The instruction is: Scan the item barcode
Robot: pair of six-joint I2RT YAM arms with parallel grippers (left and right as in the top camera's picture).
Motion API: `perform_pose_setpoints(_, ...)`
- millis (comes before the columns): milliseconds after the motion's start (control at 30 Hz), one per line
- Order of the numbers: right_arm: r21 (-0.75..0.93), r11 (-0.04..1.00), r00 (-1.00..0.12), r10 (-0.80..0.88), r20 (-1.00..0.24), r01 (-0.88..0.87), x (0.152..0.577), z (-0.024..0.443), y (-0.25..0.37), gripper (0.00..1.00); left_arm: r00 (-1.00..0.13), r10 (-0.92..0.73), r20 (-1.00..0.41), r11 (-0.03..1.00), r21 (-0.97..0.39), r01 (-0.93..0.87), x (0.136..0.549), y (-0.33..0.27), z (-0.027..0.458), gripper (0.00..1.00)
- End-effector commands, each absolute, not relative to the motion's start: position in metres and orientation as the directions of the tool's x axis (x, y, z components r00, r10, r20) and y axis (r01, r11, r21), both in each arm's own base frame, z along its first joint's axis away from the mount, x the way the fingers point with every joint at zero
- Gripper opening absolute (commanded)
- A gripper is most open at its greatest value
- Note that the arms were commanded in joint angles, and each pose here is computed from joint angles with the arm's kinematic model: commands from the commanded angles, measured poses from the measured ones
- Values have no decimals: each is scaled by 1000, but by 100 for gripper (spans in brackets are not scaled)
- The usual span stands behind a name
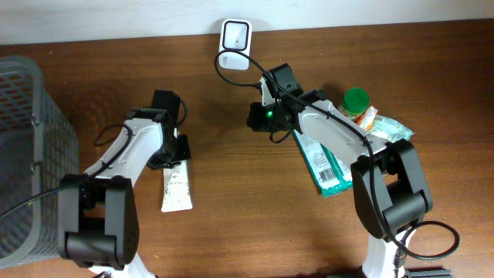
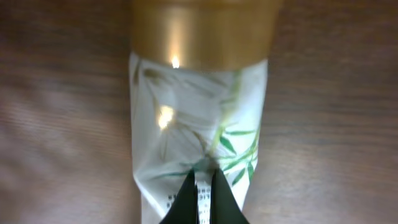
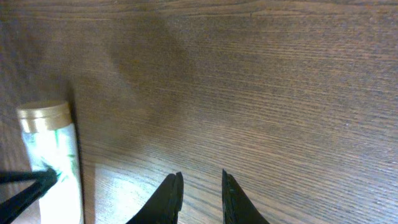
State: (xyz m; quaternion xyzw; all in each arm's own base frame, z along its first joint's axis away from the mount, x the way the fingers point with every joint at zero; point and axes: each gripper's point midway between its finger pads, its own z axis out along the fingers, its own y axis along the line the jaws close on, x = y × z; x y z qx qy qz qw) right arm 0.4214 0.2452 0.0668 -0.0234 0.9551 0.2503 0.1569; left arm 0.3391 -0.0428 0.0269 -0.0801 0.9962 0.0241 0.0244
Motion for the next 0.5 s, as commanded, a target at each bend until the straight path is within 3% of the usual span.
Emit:
perform_pose_setpoints(0,462,879,-951,35,-307,-117,421,63,244,19,-981,-184,-60,975,114,-190,349,-27,60,0)
perform_pose_setpoints(100,462,879,-951,35,-307,-117,420,63,244,19,-982,-187,-35,975,117,-190,339,-27,75,0)
perform_pose_setpoints(267,457,882,-951,36,-307,-114,421,62,243,19,-967,-250,51,960,142,-240,307,-24,43,0)
perform_pose_setpoints(467,453,884,-950,37,-309,-113,421,62,242,19,-968,-250,-20,967,52,-251,326,-37,48,0)
